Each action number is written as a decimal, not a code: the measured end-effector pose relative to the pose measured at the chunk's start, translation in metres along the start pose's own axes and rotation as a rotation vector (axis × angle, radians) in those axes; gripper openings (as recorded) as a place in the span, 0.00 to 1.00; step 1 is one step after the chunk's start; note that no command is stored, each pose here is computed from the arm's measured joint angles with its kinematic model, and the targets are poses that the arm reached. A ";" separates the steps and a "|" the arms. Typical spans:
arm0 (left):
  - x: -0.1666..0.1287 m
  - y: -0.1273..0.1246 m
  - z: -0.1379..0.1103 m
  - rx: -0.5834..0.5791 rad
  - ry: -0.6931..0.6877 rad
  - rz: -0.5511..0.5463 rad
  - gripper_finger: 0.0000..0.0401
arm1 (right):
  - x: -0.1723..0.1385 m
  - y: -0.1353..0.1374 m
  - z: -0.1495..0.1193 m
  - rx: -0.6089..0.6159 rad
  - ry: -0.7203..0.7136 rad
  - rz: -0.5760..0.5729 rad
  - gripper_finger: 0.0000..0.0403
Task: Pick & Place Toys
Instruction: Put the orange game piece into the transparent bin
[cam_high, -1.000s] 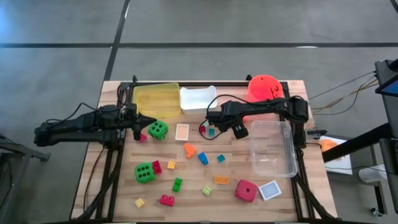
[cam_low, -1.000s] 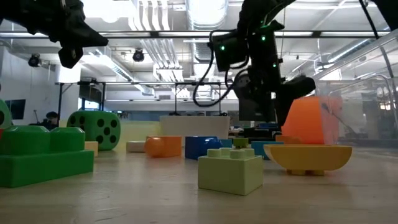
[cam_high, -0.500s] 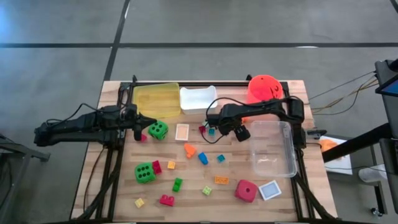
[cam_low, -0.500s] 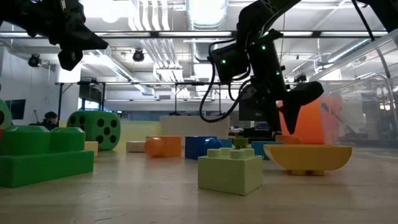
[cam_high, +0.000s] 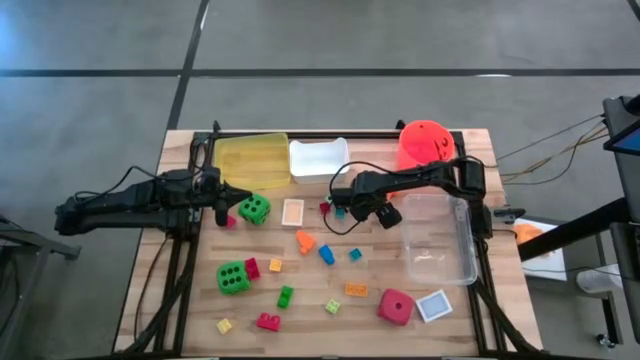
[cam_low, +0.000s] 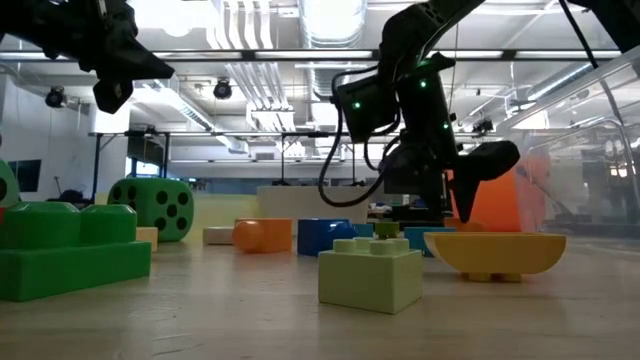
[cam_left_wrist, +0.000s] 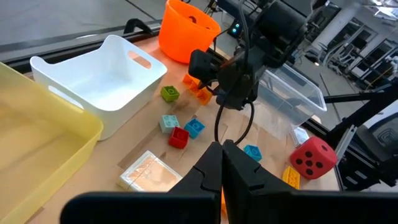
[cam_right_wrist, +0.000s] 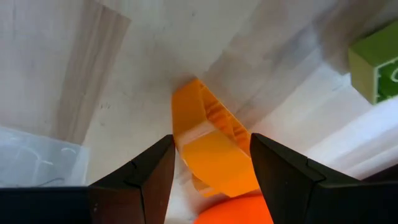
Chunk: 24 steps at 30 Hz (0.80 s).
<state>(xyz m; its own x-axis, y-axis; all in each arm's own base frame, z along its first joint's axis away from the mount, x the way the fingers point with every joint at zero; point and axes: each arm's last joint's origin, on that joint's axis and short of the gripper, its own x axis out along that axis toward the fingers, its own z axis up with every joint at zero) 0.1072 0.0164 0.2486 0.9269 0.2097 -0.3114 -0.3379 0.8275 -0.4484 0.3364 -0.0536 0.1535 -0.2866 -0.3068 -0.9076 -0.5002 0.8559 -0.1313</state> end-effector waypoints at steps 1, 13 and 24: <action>0.000 0.000 0.000 0.000 0.000 0.000 0.00 | -0.001 0.000 0.000 -0.001 -0.001 -0.001 0.51; 0.000 0.000 0.000 -0.003 0.000 0.000 0.00 | 0.006 0.005 0.001 -0.061 0.025 -0.008 0.51; 0.000 0.000 0.000 -0.004 0.000 0.000 0.00 | 0.013 0.012 0.003 -0.093 0.031 -0.013 0.40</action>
<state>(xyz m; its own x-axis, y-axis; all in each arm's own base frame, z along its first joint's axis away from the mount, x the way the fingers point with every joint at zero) 0.1072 0.0164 0.2486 0.9269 0.2097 -0.3114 -0.3385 0.8255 -0.4516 0.3288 -0.0460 0.1390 -0.3039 -0.3315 -0.8932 -0.5772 0.8099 -0.1042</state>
